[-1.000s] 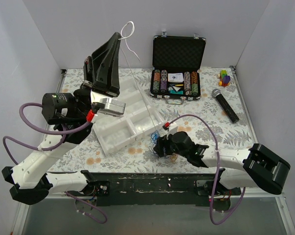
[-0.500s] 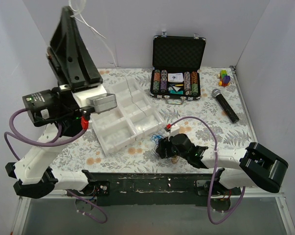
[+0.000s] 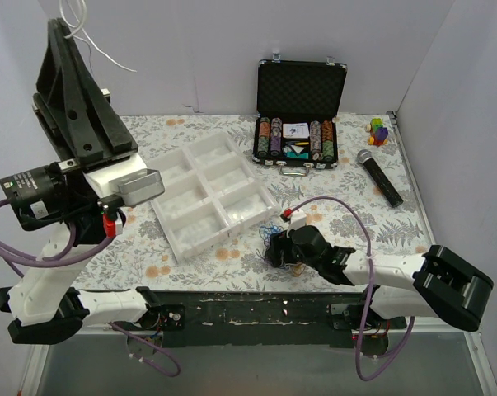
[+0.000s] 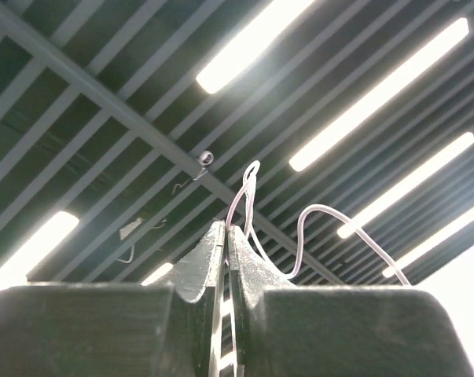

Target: Untangle the cables

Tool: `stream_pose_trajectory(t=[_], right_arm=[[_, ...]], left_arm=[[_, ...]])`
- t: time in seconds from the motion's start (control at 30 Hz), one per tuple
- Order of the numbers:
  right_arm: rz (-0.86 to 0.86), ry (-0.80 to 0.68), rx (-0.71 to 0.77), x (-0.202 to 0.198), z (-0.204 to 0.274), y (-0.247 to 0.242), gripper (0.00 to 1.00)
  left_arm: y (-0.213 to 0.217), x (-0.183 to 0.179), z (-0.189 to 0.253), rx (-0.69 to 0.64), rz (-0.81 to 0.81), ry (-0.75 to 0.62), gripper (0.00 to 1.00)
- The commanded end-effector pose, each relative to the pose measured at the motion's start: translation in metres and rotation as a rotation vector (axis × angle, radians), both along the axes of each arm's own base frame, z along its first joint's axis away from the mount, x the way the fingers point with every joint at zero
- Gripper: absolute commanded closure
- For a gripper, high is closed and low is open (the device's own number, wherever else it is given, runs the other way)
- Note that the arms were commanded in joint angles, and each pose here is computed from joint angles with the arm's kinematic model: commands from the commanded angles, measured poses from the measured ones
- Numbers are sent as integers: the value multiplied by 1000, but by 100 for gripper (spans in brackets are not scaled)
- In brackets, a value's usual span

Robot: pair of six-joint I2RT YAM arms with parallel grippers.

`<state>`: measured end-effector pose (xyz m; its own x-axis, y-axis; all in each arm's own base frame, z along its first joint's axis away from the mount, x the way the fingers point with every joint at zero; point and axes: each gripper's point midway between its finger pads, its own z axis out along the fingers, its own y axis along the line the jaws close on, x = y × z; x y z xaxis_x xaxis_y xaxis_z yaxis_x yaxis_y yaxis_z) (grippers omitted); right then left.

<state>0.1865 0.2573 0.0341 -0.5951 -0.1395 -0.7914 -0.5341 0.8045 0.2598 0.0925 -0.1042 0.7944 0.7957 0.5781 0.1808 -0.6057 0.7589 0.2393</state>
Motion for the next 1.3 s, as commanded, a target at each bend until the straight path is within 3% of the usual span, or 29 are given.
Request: stream_pose_trajectory(t=[0.0, 0.5, 1.27], right_arm=[[-10, -49, 11, 4, 20, -3, 18], [4, -140, 93, 8, 74, 0, 18], [-28, -165, 134, 8, 89, -7, 20]], left_arm=[[-19, 16, -20, 78, -8, 72, 100], [1, 51, -89, 56, 3, 362, 100], [-13, 71, -131, 124, 10, 479, 100]])
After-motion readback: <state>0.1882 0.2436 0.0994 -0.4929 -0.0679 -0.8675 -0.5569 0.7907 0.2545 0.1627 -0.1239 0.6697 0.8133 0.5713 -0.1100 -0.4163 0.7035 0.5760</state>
